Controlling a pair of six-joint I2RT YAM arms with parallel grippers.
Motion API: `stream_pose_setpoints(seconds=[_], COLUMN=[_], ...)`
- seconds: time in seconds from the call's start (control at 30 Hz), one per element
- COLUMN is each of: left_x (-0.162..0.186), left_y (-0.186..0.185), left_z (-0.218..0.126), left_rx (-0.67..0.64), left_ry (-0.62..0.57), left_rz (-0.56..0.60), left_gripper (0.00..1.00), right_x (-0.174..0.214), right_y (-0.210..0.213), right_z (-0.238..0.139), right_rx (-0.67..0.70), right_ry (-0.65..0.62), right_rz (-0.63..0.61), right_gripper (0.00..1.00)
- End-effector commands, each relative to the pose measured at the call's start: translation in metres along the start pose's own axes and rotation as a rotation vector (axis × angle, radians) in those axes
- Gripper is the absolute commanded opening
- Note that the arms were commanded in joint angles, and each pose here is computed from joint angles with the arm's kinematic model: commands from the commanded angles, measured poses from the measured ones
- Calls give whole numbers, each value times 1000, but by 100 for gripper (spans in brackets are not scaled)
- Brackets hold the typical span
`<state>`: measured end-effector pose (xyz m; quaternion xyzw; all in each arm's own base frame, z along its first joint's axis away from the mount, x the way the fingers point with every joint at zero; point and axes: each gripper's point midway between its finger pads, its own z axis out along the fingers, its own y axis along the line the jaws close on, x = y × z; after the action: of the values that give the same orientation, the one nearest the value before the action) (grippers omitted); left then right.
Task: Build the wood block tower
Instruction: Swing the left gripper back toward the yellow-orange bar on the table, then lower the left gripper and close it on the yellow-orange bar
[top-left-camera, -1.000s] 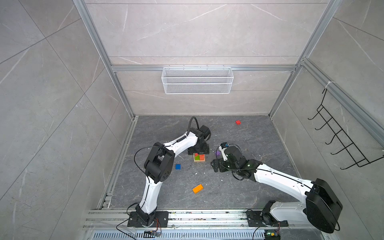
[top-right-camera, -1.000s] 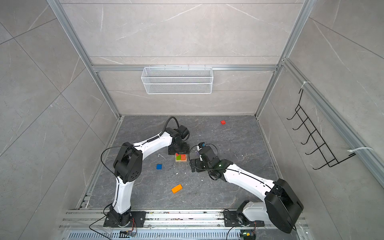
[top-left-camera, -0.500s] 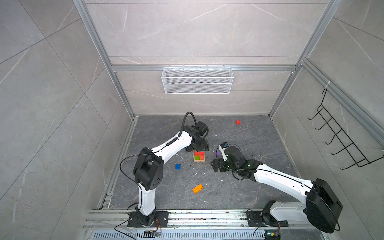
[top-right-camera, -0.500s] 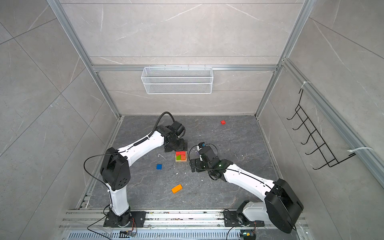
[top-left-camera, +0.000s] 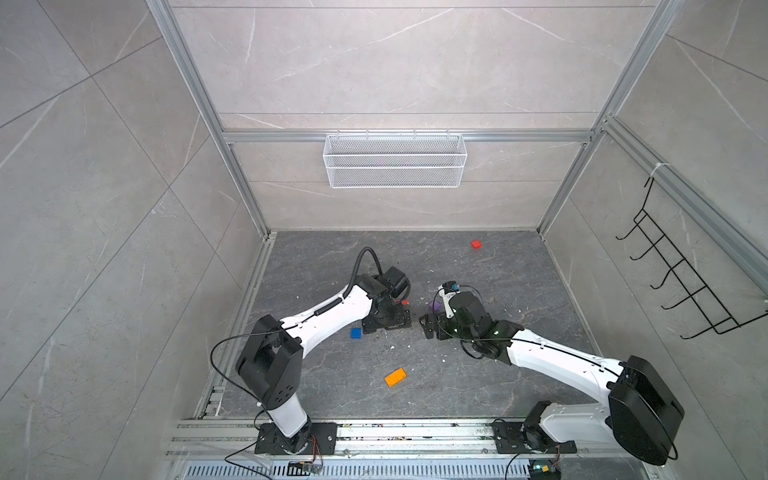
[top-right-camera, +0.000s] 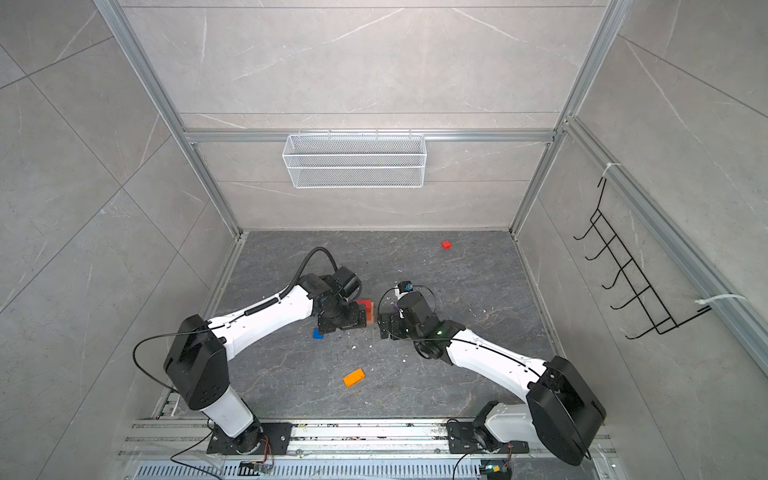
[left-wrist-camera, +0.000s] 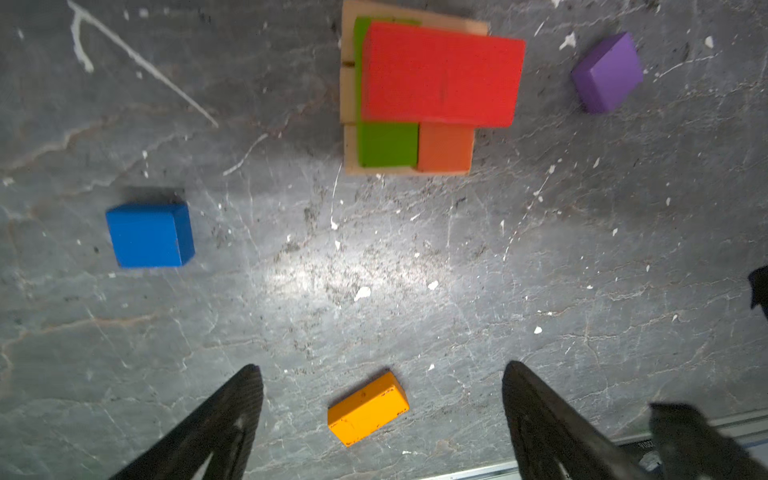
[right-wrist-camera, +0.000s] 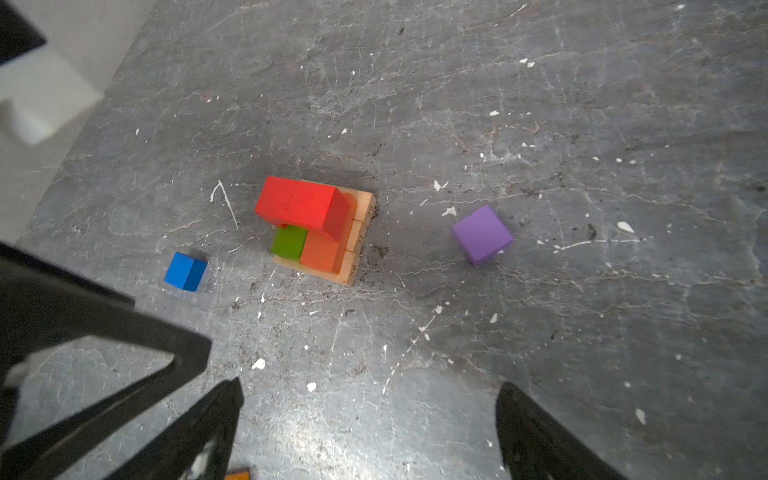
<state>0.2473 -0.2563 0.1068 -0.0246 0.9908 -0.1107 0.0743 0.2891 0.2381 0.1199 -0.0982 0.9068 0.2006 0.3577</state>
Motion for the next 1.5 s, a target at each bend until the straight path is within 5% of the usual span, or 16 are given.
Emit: stream_pose_setpoints(seconds=[0.0,0.57,0.87,1.47], left_x=[16,85,101,115], left_y=[-4,6,-9,9], left_z=[-7,11,24,43], left_rx=[49,-33,41,-83], left_ry=[-3,89,143,192], left_rz=[-97,-296,-396,-349], left_gripper=[91,88,88,86], right_x=[0,1,0,-2], right_y=[-5,-20,-25,-27], right_z=[7,0,-6,-15], right_rx=[26,79,97,109], right_ry=[-31,-86,-99,-109], right_rz=[39,78,77,61], right_gripper=[96,96,95,94])
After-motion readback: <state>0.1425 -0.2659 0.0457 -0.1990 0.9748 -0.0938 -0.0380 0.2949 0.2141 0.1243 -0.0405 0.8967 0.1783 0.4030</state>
